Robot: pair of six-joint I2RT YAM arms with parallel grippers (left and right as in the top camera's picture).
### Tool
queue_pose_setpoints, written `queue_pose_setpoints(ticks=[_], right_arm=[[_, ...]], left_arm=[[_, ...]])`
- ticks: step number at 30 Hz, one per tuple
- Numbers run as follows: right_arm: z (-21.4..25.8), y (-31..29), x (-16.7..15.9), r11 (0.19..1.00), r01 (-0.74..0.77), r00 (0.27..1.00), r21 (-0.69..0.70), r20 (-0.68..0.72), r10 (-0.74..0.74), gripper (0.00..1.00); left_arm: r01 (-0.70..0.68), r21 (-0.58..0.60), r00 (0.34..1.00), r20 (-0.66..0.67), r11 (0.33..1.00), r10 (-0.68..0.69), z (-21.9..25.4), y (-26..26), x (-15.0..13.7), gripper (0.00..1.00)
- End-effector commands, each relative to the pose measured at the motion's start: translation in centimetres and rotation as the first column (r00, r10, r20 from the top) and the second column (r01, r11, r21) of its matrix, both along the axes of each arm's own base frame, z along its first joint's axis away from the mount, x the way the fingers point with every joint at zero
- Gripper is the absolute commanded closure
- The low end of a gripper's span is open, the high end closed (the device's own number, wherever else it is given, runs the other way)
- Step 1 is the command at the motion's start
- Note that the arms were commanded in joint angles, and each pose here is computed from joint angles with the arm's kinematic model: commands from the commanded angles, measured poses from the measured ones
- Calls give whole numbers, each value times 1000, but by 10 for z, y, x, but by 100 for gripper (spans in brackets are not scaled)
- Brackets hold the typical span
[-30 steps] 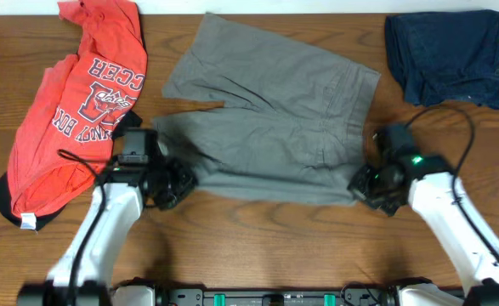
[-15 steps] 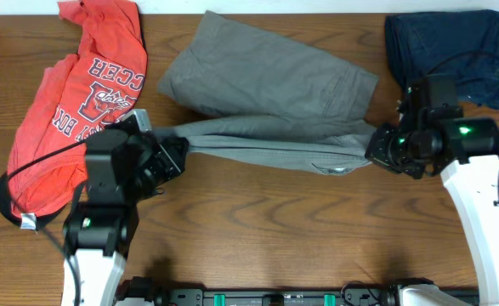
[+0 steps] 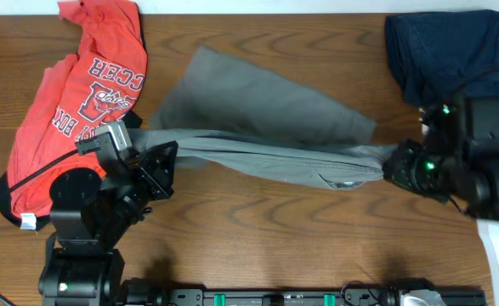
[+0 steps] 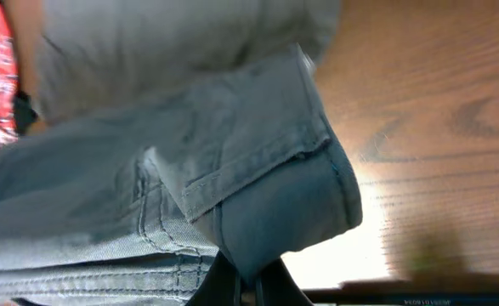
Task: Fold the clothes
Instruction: 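Lift the hems and fold them up toward the waistband with both grippers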
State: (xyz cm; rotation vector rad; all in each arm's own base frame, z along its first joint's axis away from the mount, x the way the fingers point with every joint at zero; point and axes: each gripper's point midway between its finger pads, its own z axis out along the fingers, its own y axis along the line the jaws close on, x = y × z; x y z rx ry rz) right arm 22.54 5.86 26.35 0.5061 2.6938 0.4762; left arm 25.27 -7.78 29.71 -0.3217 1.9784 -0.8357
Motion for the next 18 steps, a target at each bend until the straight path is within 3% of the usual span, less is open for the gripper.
queue_pose_setpoints(ticks=[1, 13, 18], right_arm=[[1, -36, 3, 984, 90, 996, -156, 30, -86, 99], [-80, -45, 13, 970, 82, 959, -229, -247, -139, 99], [-114, -57, 25, 964, 117, 937, -238, -294, -187, 99]], left_arm=[[-136, 71, 990, 33, 988, 134, 8, 27, 12, 94], [-131, 135, 965, -209, 982, 158, -66, 31, 69, 94], [-121, 145, 953, -260, 982, 155, -96, 30, 100, 94]])
